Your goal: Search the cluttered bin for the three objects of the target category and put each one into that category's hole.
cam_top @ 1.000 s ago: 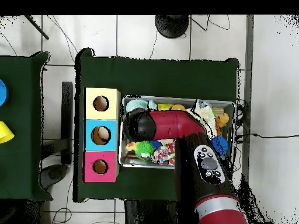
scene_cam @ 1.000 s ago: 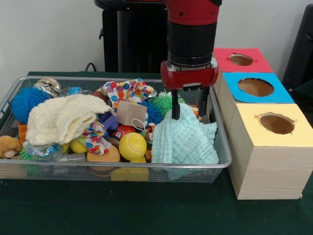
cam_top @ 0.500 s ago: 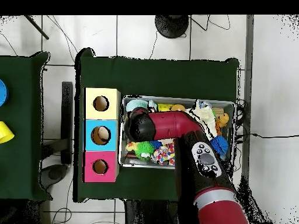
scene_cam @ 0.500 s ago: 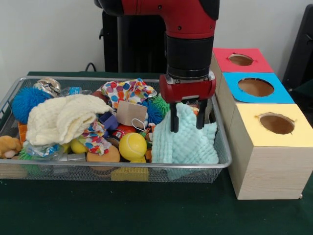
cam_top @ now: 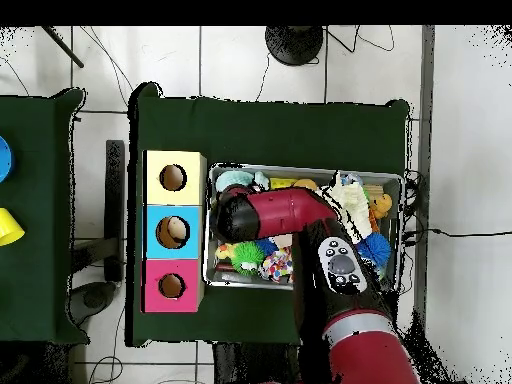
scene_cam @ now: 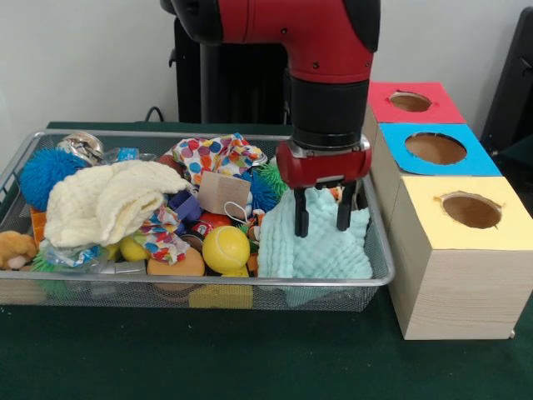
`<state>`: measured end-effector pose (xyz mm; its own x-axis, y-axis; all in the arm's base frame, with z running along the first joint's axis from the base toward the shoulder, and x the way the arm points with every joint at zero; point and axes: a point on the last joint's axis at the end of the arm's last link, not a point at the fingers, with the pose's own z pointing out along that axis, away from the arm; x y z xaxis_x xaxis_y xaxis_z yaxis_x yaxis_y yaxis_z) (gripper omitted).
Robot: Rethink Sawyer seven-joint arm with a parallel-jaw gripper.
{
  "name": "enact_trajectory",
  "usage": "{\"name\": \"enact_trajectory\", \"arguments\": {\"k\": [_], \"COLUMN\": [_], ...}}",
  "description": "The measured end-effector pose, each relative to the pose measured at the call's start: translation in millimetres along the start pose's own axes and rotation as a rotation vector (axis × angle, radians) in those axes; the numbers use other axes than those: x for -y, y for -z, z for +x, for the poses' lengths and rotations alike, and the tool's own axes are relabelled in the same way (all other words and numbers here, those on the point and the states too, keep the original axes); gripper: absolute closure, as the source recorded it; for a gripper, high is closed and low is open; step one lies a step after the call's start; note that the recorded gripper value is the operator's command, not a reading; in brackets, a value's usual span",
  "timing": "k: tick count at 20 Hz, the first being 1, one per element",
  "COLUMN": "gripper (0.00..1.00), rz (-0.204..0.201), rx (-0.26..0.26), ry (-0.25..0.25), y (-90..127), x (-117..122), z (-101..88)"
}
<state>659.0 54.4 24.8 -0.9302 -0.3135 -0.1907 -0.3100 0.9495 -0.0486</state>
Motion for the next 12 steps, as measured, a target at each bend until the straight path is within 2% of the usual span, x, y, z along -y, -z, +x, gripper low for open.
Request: {"name": "enact_trajectory", "arguments": {"k": [4, 12], "gripper": [0.0, 0.0], "rz": [0.015, 0.023], "rx": [0.006, 0.02], "ry": [0.042, 0.093], "y": [-6, -12], "x": [-9, -23], "z": [-0.3, -3.3]}}
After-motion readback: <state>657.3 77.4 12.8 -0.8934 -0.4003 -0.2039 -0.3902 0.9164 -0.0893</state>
